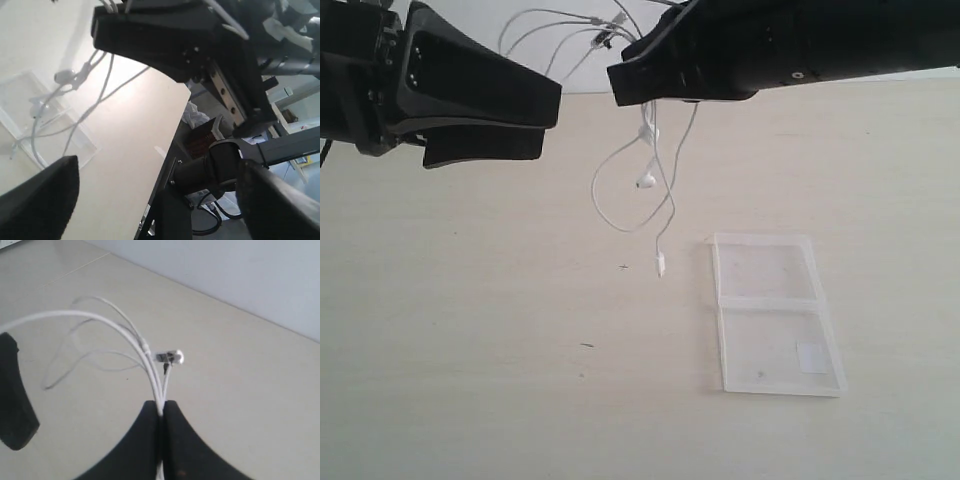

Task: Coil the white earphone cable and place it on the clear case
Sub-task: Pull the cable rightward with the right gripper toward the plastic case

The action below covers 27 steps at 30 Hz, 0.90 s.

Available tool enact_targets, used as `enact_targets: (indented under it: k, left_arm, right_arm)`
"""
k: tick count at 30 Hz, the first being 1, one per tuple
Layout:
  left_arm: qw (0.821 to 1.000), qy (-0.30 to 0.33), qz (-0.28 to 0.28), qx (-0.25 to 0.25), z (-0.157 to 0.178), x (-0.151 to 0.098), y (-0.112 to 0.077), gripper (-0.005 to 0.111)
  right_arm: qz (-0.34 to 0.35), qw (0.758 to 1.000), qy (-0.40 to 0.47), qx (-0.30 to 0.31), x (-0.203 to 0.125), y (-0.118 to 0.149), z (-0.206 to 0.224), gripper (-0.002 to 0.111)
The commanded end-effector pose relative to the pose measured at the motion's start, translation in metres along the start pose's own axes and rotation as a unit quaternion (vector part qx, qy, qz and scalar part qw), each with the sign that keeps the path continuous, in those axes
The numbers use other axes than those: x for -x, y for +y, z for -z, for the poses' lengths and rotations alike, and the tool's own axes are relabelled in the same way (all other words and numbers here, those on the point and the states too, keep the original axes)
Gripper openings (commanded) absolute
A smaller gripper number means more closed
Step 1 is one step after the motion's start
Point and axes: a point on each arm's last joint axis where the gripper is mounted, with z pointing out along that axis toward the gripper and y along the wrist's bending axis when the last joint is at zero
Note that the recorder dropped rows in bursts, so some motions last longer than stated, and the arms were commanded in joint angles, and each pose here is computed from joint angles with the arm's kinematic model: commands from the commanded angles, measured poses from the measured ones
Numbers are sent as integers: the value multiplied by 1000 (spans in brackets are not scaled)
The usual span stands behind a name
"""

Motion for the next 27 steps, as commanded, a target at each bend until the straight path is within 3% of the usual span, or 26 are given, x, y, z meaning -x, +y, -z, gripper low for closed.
enact_targets:
  k: [1,6,10,15,27]
  left_arm:
    - [1000,-4,-12,-8,0,2,-2,82]
    - [1000,-7,-23,-3,0,2,-1,81]
    - [999,-23,-36,29,0,6,5,81]
    - [995,-47,-41,73,2,10,13,81]
    - [994,-46,-29,100,0,-2,24,81]
  right_arm:
    - [19,1000,-7,-18,9,-8,4,0]
    - [-6,998,51,-36,17,-24,15,0]
    - [-43,985,113,-123,11,-47,24,0]
    - [-124,951,176,-220,-4,-70,33,0]
    - [-315,895,207,-240,-20,-71,24,0]
